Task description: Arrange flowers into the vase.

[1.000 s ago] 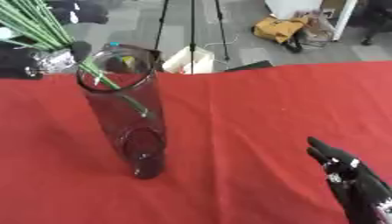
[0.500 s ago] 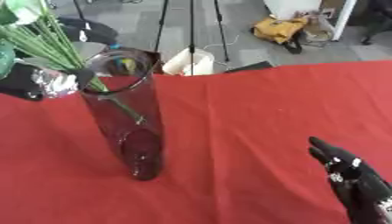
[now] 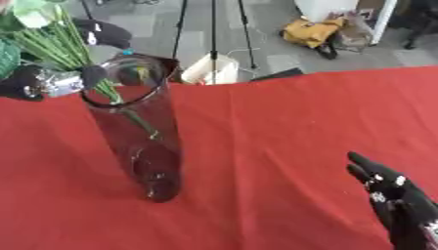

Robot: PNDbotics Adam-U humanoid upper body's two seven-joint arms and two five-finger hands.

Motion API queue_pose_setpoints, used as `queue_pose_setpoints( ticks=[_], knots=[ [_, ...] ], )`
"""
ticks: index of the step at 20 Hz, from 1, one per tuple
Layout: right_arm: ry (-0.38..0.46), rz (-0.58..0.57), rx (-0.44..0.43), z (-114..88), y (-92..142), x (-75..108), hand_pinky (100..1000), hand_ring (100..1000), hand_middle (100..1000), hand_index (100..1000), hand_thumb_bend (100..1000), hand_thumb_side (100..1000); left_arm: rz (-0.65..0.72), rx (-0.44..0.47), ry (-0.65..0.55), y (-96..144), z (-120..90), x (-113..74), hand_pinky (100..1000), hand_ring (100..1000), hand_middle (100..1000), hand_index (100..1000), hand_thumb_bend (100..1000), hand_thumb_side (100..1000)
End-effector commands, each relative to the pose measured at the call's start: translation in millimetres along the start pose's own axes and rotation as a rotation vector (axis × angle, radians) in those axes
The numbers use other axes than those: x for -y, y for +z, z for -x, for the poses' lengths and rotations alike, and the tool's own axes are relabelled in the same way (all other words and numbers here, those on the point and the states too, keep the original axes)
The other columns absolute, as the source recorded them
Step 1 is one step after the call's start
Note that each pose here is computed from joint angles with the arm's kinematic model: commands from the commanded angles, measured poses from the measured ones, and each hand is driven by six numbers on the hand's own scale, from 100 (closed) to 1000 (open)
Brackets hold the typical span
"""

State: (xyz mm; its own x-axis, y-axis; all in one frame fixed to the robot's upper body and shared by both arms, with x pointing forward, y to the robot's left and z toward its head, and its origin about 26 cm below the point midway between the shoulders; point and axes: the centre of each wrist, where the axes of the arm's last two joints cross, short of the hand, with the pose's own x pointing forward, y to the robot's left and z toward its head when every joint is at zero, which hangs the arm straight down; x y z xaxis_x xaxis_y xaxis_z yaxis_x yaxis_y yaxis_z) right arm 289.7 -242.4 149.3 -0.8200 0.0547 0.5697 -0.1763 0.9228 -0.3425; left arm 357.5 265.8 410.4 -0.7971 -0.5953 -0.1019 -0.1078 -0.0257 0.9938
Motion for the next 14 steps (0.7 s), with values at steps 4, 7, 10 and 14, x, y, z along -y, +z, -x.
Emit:
queue_pose_setpoints(
  ticks=[4,7,10,14],
  knots=[
    [0.012,-0.004,0.011,-4.0,-2.4,4.2,992,1000,100,893,100,1000,-0.012,-0.043,-0.079,15.0,-3.1,-15.1,1000,1000,1000,1000,174,1000],
    [0.012,-0.006,0.009,-4.0,-2.6,4.4,993,1000,100,893,100,1000,0.002,-0.059,-0.113,18.4,-3.3,-14.9,1000,1000,1000,1000,196,1000],
    [0.013,-0.007,0.005,-4.0,-2.2,4.6,994,1000,100,894,100,1000,0.020,-0.069,-0.135,22.1,-2.8,-14.8,1000,1000,1000,1000,216,1000],
    [0.008,-0.007,0.001,-4.0,-2.4,4.4,996,1000,100,896,100,1000,0.048,-0.070,-0.158,26.1,-3.8,-15.3,1000,1000,1000,1000,226,1000]
  ],
)
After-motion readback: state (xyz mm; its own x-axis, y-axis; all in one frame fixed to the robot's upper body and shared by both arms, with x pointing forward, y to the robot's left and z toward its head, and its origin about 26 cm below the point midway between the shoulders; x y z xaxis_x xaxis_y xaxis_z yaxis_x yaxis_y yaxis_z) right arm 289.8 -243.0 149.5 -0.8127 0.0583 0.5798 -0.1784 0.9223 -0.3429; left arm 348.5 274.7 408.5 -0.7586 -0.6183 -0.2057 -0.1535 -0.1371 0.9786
